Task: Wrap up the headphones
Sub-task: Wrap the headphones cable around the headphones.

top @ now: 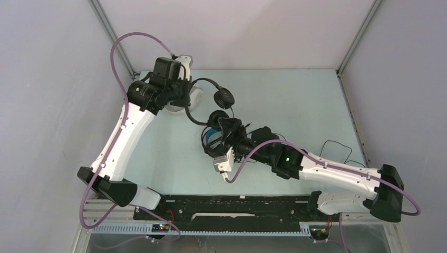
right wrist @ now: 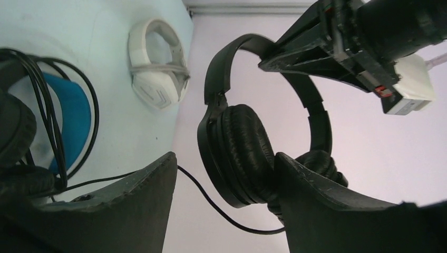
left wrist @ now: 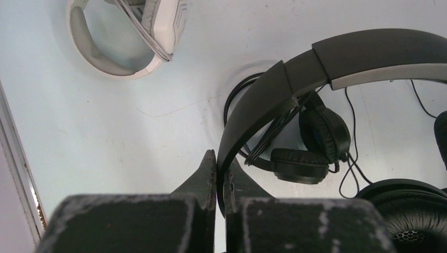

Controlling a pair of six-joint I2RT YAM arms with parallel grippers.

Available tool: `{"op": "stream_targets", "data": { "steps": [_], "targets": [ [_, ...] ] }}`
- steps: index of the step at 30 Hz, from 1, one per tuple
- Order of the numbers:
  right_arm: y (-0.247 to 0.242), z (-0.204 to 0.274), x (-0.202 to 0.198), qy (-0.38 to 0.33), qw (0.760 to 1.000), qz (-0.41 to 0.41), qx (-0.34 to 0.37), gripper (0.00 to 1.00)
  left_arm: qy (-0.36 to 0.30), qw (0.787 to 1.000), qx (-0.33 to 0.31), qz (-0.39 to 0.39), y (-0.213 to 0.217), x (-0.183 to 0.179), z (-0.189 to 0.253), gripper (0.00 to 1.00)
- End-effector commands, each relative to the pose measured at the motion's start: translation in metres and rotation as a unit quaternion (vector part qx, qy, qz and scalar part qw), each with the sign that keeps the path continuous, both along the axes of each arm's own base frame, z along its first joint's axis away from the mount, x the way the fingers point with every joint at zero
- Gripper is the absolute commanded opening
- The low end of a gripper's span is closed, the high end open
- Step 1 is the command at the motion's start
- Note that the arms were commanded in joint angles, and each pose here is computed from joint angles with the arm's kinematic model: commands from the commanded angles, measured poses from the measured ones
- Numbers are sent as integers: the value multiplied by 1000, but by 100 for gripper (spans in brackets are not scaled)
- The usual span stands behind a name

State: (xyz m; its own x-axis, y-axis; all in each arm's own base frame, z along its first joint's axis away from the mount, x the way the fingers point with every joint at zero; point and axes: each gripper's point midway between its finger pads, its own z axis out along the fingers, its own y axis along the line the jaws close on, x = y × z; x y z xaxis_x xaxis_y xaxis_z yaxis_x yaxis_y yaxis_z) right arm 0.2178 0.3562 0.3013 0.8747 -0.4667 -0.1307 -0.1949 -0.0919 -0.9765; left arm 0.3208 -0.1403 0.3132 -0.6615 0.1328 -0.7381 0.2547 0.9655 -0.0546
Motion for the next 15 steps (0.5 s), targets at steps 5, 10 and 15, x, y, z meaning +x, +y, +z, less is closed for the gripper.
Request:
{"op": "stream_targets", "data": {
  "steps": [5,10,15],
  "targets": [
    [8,22,17,-24,999,-36,9,65,-28,999,-23,-19,-7,-1,21,0],
    [15,12,26,50,997,-50,33,58,-46,998,-32,-31,-13,-2,24,0],
    [18,6,29,126,988,-61,64,51,-77,996,-32,-36,-12,0,25,0]
  ]
}}
